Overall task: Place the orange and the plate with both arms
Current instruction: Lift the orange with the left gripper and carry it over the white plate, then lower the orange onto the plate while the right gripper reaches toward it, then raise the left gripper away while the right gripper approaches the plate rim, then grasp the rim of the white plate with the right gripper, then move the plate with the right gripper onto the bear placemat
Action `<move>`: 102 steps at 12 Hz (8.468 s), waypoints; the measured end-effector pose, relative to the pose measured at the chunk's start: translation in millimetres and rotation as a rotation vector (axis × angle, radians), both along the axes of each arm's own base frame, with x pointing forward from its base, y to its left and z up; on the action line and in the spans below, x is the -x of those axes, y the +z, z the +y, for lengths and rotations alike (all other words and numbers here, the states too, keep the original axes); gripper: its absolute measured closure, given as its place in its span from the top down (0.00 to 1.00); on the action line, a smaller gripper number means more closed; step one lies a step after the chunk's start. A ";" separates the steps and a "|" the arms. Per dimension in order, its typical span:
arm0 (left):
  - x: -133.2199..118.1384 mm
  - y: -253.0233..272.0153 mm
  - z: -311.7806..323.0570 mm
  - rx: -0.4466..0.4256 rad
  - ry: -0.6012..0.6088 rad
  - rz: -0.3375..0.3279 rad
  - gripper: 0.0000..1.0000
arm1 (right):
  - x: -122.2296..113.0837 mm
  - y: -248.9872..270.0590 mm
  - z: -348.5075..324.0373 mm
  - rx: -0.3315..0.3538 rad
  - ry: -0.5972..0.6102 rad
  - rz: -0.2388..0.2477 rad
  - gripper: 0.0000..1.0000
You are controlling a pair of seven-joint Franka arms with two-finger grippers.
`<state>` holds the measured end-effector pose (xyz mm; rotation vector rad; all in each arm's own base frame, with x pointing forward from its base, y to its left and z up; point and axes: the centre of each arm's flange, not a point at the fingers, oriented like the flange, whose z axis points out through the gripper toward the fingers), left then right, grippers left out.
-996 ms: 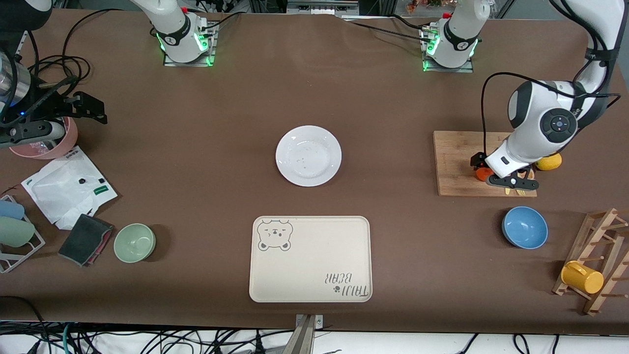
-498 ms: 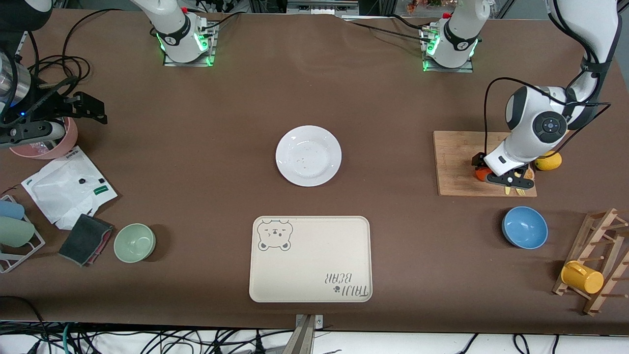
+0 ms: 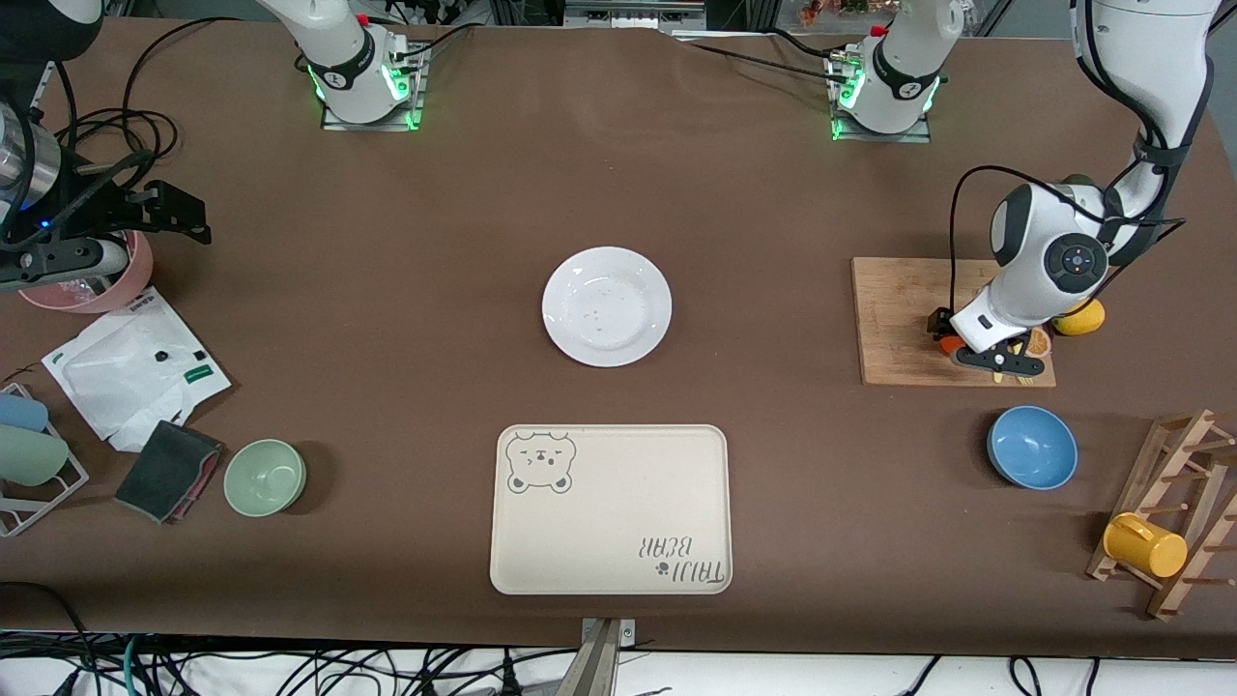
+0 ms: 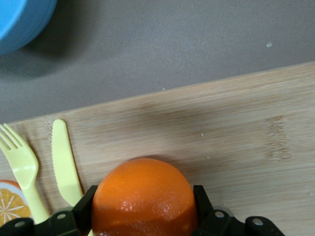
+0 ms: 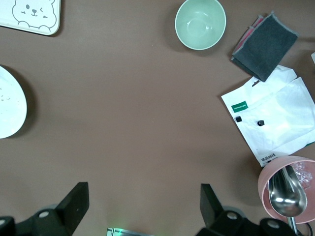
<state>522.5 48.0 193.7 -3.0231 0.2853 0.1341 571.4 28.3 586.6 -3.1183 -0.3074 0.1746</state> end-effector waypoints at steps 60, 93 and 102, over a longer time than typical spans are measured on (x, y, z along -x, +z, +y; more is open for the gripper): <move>-24.4 378.8 -102.4 0.088 0.077 -0.004 1.00 | 77.9 -419.5 233.5 -0.857 -0.239 0.017 1.00; -26.6 372.0 -103.3 0.094 0.068 0.003 1.00 | -31.4 -393.6 286.9 -1.039 -0.370 -0.151 0.05; -26.5 371.5 -103.3 0.094 0.068 0.004 1.00 | -158.5 -438.2 248.7 -1.011 -0.443 -0.164 0.05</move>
